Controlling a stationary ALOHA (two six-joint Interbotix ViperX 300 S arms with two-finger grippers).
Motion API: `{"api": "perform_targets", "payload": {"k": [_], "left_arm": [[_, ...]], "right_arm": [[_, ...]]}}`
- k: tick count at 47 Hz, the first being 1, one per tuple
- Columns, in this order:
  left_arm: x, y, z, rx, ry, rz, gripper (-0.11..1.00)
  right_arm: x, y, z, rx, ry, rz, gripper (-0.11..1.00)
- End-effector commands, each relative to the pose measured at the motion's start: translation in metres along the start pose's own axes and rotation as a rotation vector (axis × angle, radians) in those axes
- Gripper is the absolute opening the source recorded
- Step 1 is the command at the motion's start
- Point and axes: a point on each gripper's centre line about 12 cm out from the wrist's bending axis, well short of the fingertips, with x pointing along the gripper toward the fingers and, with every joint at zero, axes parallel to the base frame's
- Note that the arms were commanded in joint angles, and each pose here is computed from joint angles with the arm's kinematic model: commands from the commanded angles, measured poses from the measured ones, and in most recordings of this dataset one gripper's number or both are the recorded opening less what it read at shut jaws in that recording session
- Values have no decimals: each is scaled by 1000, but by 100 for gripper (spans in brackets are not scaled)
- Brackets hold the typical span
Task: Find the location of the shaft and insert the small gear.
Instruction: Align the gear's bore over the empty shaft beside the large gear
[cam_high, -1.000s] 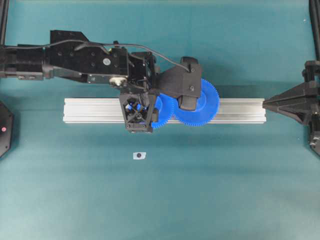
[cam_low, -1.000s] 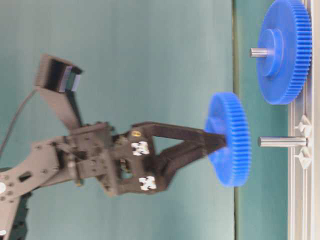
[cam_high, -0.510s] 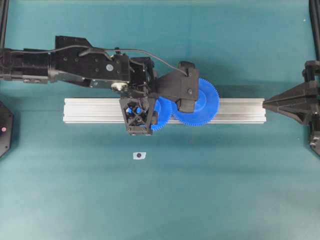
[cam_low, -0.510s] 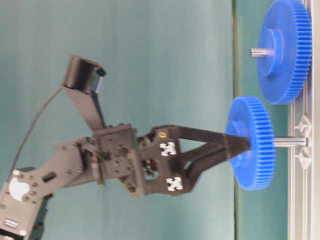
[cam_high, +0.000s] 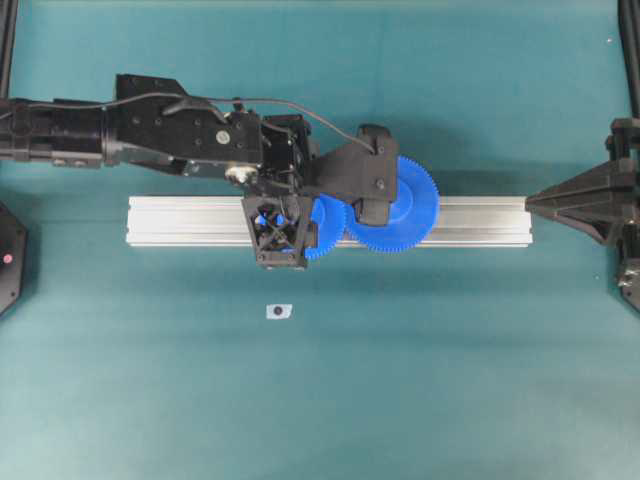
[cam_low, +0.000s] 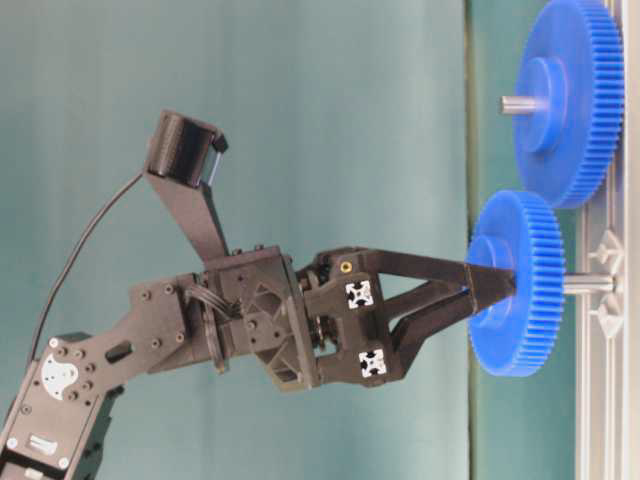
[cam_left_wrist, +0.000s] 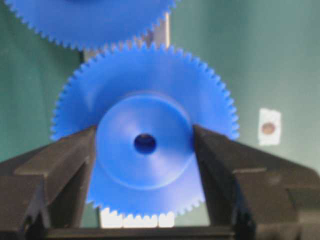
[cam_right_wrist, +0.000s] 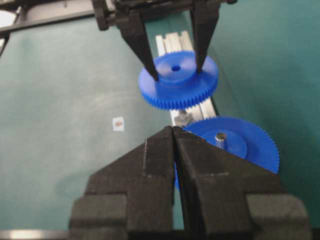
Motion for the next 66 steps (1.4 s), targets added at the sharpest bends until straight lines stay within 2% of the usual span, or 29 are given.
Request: {"api": "perform_targets", "payload": {"k": [1, 17, 32, 41, 46, 49, 57, 66], "left_arm": [[0, 2, 1, 1, -6, 3, 63], [-7, 31, -7, -50, -9, 25, 63], [1, 29, -21, -50, 30, 17, 63], [-6, 34, -11, -37, 2, 25, 63], [-9, 37, -2, 7, -6, 28, 63], [-9, 38, 1, 18, 6, 26, 63], [-5, 38, 4, 27, 56, 16, 63], [-10, 40, 10, 32, 38, 20, 63]], "right_arm": [[1, 0, 3, 11, -10, -2, 5], [1, 0, 4, 13, -10, -3, 5], [1, 0, 4, 12, -10, -3, 5], [1, 0, 3, 13, -8, -3, 5], [1, 0, 4, 13, -10, -3, 5], [1, 0, 4, 13, -11, -3, 5], [1, 0, 4, 21, -11, -3, 5], [1, 0, 4, 35, -11, -3, 5]]}}
